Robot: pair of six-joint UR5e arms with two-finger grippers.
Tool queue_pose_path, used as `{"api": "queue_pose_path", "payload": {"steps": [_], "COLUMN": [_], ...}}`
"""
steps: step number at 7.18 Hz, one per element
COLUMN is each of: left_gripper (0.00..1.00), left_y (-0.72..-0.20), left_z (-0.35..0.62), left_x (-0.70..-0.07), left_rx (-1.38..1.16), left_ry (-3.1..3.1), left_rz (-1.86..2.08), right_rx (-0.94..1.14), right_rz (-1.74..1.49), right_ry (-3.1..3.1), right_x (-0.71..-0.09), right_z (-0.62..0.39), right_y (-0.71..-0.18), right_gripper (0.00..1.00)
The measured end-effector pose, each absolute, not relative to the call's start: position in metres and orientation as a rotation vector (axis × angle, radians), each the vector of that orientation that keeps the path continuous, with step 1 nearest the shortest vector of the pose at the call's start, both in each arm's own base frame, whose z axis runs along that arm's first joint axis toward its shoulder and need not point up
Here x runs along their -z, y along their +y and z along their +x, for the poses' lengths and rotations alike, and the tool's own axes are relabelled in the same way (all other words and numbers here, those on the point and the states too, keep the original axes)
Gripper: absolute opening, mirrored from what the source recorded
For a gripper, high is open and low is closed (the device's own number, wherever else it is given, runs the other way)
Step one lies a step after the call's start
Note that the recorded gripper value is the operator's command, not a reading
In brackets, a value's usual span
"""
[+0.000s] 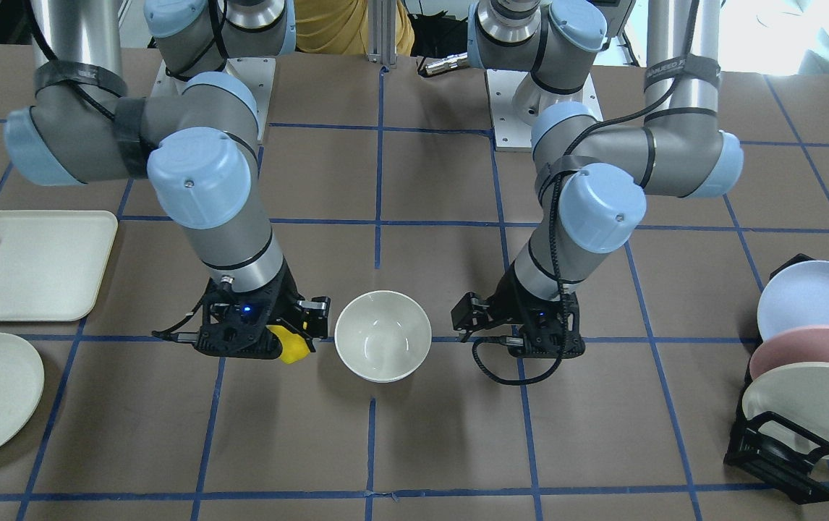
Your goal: Place bowl and put lemon in it
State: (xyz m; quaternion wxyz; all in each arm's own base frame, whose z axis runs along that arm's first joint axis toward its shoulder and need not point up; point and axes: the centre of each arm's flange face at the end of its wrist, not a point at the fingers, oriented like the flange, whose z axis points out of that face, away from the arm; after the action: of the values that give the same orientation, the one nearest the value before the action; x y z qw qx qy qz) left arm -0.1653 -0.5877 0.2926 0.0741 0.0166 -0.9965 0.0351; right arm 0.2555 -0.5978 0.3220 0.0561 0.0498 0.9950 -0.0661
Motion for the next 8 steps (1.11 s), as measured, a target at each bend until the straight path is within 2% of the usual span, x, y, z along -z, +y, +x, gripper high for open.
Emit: {"api": "queue_pose_path", "payload": {"steps": [3,6,7,8], "left_gripper": [1.0,1.0,1.0,1.0], "left_y": [-0.574,-0.569,-0.566,-0.563], "left_z": [-0.12,-0.094,-0.093,-0.093], "left_x": [-0.345,-0.364,-0.368,-0.37], "left_rx": [-0.13,-0.136,-0.132,-0.124], "left_ry": [-3.119,-3.126,-3.126,-3.125], "left_rz": [-0.088,-0.095,-0.093,-0.093], "right_rx": [0.214,0.207,0.196,0.186], "right_rz": [0.19,0.267,0.275,0.273], "right_ry": [2.994,2.974,2.974,2.976], "right_x": [-0.296,-0.266,-0.261,-0.257], "right_z": [0.302,0.34,0.343,0.347], "right_y": [-0.592,-0.584,-0.582,-0.579], "right_gripper": [0.0,0.0,0.02,0.2]}}
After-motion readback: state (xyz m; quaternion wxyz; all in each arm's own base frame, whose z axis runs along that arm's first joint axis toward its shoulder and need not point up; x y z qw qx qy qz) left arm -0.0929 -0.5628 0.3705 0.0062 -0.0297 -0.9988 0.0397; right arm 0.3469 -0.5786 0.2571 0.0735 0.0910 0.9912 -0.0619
